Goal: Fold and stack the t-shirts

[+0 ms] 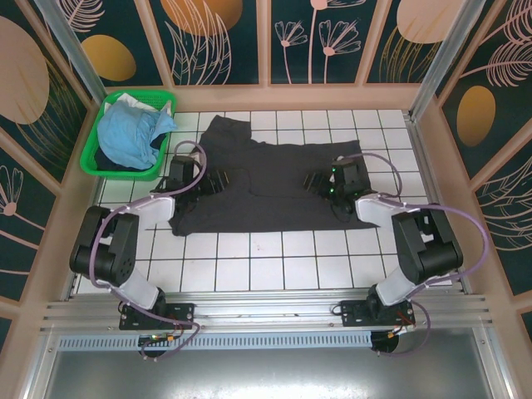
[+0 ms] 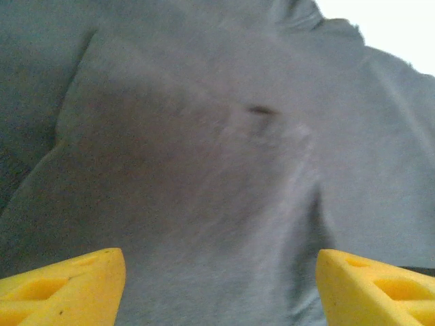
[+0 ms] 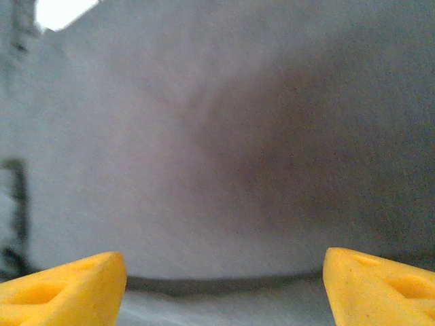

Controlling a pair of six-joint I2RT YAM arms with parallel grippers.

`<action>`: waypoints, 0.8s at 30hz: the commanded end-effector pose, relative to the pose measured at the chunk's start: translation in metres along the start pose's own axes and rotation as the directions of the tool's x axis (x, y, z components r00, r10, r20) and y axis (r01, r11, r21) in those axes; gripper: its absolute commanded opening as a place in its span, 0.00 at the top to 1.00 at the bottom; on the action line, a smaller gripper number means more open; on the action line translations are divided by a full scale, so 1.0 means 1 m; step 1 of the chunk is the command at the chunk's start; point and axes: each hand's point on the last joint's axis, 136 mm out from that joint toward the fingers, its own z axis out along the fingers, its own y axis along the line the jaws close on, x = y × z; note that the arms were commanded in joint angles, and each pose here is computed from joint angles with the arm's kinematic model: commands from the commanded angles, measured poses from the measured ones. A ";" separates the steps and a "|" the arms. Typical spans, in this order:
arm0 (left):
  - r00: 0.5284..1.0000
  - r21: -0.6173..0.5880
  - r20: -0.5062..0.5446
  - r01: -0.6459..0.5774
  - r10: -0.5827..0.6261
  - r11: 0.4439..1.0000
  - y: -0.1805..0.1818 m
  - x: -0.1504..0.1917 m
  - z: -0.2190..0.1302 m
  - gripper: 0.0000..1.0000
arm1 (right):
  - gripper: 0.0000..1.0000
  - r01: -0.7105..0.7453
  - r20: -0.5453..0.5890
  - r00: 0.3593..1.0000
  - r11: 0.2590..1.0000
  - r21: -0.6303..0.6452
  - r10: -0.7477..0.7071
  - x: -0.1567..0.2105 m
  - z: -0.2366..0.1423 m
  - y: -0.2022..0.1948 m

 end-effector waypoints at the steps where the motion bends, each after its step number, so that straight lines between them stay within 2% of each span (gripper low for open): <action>1: 0.998 -0.091 -0.062 -0.005 -0.001 0.996 0.025 0.024 0.009 0.28 | 0.24 -0.038 -0.003 0.999 0.993 0.116 0.038 0.022 0.001 -0.035; 3: 0.994 -0.112 -0.102 0.013 -0.025 0.994 0.036 0.041 0.012 0.34 | 0.23 -0.037 -0.011 0.999 0.992 0.122 0.038 0.033 -0.001 -0.043; 7: 0.986 -0.188 -0.153 0.038 -0.067 0.982 0.063 0.079 0.004 0.30 | 0.23 -0.029 -0.046 0.998 0.983 0.182 0.037 0.055 -0.009 -0.065; 12: 0.981 -0.287 -0.173 0.034 -0.086 0.957 0.089 0.102 -0.007 0.29 | 0.24 -0.047 -0.030 0.998 0.991 0.128 0.051 0.066 -0.028 -0.063; 18: 0.988 -0.256 -0.141 0.029 -0.066 0.966 0.073 0.080 -0.012 0.30 | 0.24 -0.028 -0.001 1.000 0.995 0.093 0.028 0.056 -0.044 -0.054; 20: 0.993 -0.258 -0.112 0.016 -0.046 0.966 0.067 0.064 -0.017 0.29 | 0.24 -0.018 0.016 1.000 0.995 0.096 0.017 0.044 -0.047 -0.050; 24: 1.000 -0.219 0.004 -0.020 0.022 0.975 0.036 0.006 -0.024 0.23 | 0.23 -0.018 0.082 0.997 0.993 0.113 0.009 0.004 -0.056 -0.048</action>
